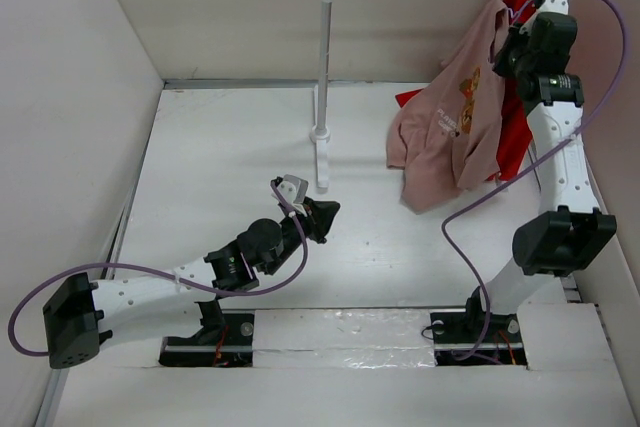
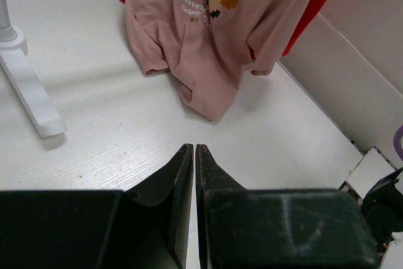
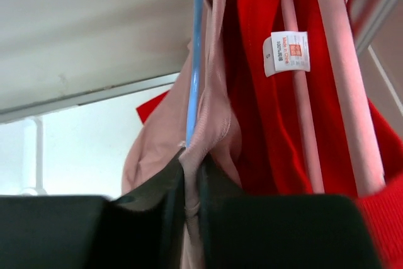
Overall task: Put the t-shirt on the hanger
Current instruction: Place the hanger at the clothesline.
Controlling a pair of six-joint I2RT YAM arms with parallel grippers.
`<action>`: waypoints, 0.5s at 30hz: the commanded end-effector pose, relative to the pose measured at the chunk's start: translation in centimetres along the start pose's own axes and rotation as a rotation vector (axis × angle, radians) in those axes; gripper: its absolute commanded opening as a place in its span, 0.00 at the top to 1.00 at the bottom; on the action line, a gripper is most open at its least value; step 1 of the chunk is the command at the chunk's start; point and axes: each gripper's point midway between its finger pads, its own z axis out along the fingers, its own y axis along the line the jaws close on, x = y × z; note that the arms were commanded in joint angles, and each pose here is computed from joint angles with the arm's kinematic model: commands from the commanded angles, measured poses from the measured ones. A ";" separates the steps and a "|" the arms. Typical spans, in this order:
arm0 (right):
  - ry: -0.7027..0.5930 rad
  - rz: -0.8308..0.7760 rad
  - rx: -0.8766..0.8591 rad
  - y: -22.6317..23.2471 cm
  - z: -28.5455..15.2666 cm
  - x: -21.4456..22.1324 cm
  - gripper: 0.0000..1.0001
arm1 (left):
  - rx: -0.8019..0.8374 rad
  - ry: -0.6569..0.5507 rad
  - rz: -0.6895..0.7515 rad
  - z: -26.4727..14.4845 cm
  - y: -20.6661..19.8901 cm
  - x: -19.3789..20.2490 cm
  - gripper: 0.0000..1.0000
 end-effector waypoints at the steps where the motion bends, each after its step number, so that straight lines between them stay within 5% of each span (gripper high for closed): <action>1: -0.200 0.033 -0.033 0.6 -3.4 -5.6 0.79 | 0.021 -0.047 -0.037 0.0 -0.7 -1.2 0.96; 2: -0.200 0.036 -0.033 0.6 -3.5 -5.5 0.66 | 0.020 -0.049 -0.037 0.0 -0.6 -1.3 0.96; 7: -0.255 0.044 -0.034 0.7 -6.8 -7.5 0.39 | 0.015 -0.056 -0.047 -0.1 -0.5 -1.5 0.94; 11: -0.300 0.051 -0.030 0.6 -10.1 -9.1 0.00 | -0.001 -0.060 -0.049 -0.1 -0.2 -1.5 0.91; 15: -0.343 0.063 -0.023 0.8 -13.9 -9.2 0.00 | -0.013 -0.070 -0.058 -0.3 0.1 -1.7 0.80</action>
